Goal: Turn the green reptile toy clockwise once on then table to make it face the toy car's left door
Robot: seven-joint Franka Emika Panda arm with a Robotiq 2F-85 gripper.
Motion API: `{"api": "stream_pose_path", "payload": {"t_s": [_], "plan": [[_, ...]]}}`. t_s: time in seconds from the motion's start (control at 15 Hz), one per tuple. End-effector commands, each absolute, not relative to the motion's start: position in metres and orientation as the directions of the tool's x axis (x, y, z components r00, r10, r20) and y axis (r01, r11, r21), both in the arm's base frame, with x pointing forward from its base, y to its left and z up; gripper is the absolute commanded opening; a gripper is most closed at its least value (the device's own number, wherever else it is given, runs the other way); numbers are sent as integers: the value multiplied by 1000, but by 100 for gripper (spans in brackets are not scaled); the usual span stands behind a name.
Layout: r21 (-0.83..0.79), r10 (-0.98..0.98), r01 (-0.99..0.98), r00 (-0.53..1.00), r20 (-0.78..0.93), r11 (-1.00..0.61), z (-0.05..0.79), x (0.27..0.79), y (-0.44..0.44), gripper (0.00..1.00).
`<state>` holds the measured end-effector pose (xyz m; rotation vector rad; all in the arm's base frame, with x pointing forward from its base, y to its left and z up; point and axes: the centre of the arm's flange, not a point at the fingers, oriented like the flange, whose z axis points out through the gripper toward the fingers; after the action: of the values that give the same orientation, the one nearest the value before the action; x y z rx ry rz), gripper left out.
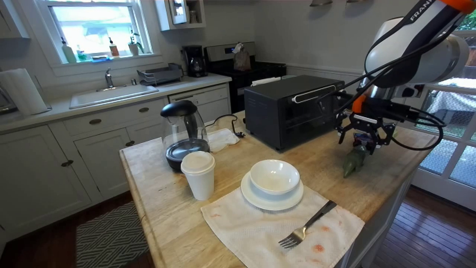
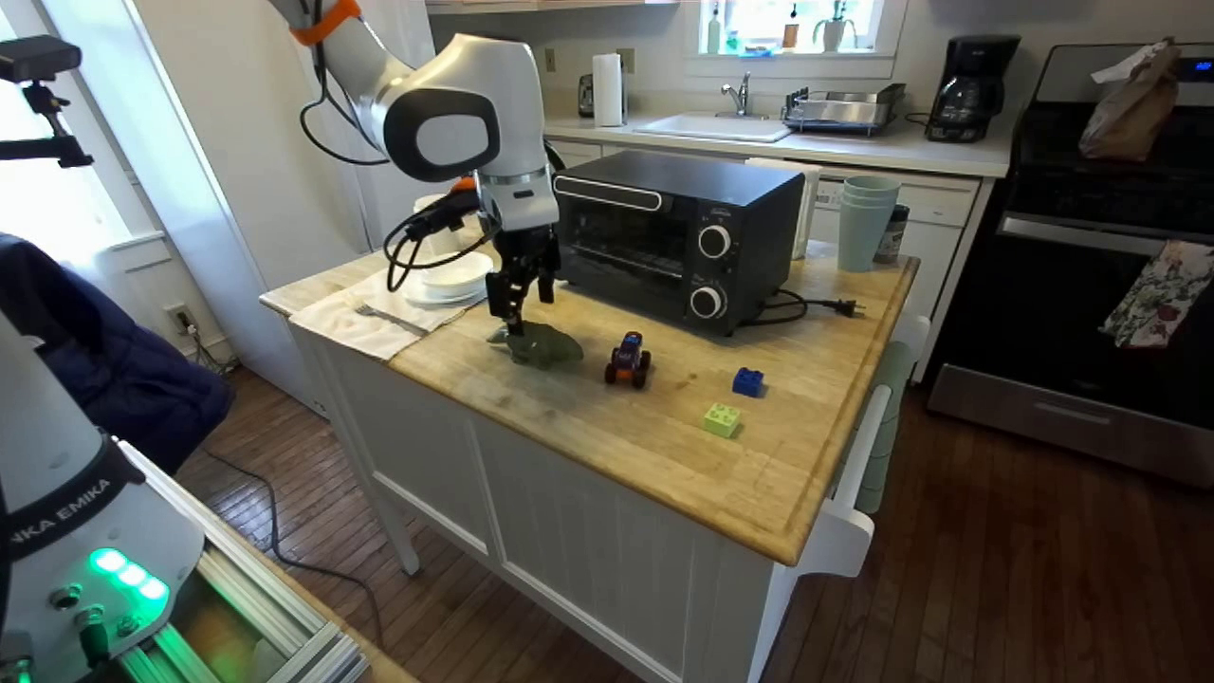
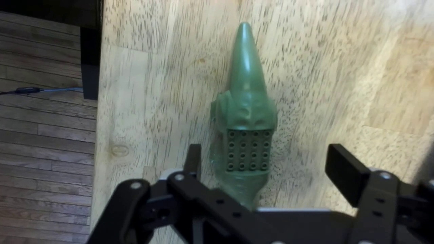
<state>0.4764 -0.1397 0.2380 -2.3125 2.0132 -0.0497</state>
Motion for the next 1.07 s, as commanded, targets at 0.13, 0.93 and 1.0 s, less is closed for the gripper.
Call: {"api": "stream_pose_path", "payload": {"t_s": [0.13,0.93,1.0], "plan": [[-95,-934,-930,355,24,-356,274,469,-131,100],[-38,-520,-526,848,-102,-850,318,447,-128,100],[-33,-474,-480,874,-109,-877,319,446,-128,100]]}}
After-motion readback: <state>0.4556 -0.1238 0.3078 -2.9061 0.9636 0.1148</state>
